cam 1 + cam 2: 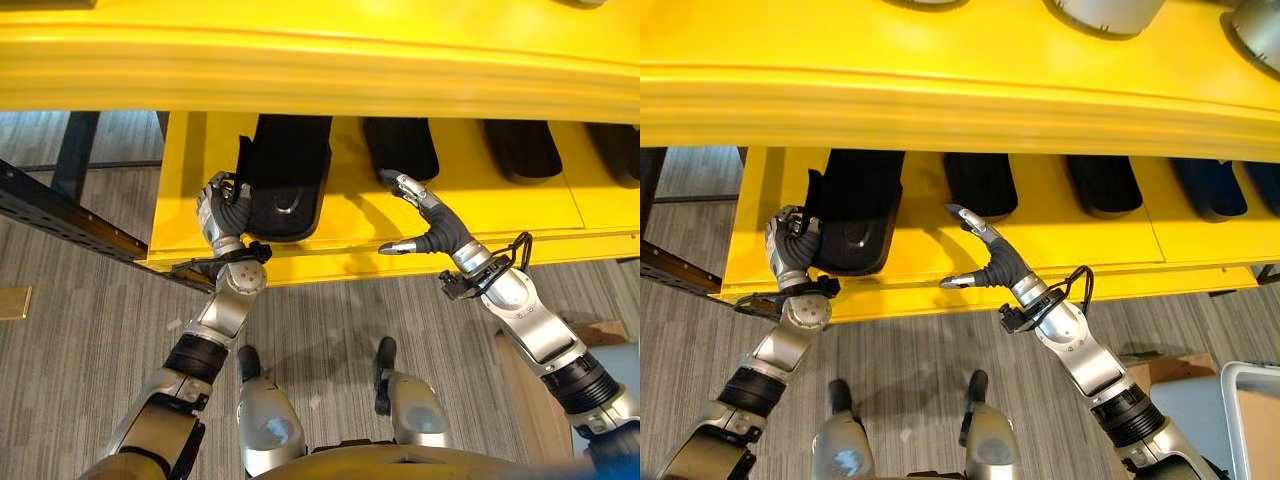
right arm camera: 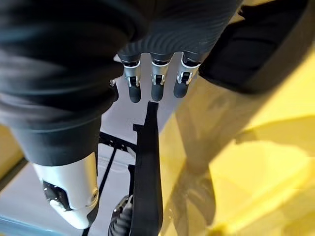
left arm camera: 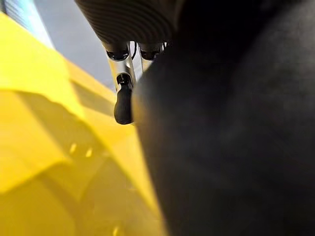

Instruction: Move parts from the plastic box to the shelf.

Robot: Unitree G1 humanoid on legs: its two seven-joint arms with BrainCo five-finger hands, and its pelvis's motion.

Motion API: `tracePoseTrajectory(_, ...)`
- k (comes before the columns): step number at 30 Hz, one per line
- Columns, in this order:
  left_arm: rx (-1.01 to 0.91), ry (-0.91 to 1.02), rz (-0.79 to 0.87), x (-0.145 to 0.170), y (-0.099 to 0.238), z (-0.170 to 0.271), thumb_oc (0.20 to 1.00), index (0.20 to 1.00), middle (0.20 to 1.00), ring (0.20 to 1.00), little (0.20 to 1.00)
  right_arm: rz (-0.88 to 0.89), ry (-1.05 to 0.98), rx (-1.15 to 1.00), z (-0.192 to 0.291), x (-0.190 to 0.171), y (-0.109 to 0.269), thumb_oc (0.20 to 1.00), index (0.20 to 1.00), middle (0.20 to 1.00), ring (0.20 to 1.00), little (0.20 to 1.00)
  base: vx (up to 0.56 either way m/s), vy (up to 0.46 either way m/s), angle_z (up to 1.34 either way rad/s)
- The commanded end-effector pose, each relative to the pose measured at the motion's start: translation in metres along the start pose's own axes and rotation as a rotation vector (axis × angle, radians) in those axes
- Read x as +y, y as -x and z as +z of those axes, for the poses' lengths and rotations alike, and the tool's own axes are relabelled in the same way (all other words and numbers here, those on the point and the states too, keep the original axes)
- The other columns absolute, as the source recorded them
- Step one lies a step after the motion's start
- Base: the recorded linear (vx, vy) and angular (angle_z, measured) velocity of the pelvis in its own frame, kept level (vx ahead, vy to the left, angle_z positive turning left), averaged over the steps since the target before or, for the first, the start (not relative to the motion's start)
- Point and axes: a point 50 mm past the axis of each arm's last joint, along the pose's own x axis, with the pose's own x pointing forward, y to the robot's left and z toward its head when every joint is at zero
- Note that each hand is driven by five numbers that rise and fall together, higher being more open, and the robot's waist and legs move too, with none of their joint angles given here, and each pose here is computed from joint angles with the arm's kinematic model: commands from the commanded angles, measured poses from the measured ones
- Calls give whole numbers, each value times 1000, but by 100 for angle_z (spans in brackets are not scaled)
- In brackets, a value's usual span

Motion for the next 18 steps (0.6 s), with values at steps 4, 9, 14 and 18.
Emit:
tracePoseTrajectory(4, -86, 69, 132, 7, -20, 28, 200, 200, 200, 200, 200, 37, -42, -139, 31, -2, -15, 1000, 1000, 1000, 1000, 1000, -171, 45, -4)
tracePoseTrajectory(9, -35, 74, 92, 1, -10, 19, 200, 200, 200, 200, 200, 33, -77, -123, 29, -3, -14, 1000, 1000, 1000, 1000, 1000, -158, 12, 3)
tracePoseTrajectory(14, 4, 33, 74, -1, -4, 9, 200, 200, 200, 200, 200, 52, -99, -83, 22, -3, -15, 1000, 1000, 1000, 1000, 1000, -30, 10, 3)
tracePoseTrajectory(18, 69, 3, 81, -4, -1, -5, 200, 200, 200, 200, 200, 93, -148, -40, 14, 7, -16, 1000, 1000, 1000, 1000, 1000, 35, 21, 5)
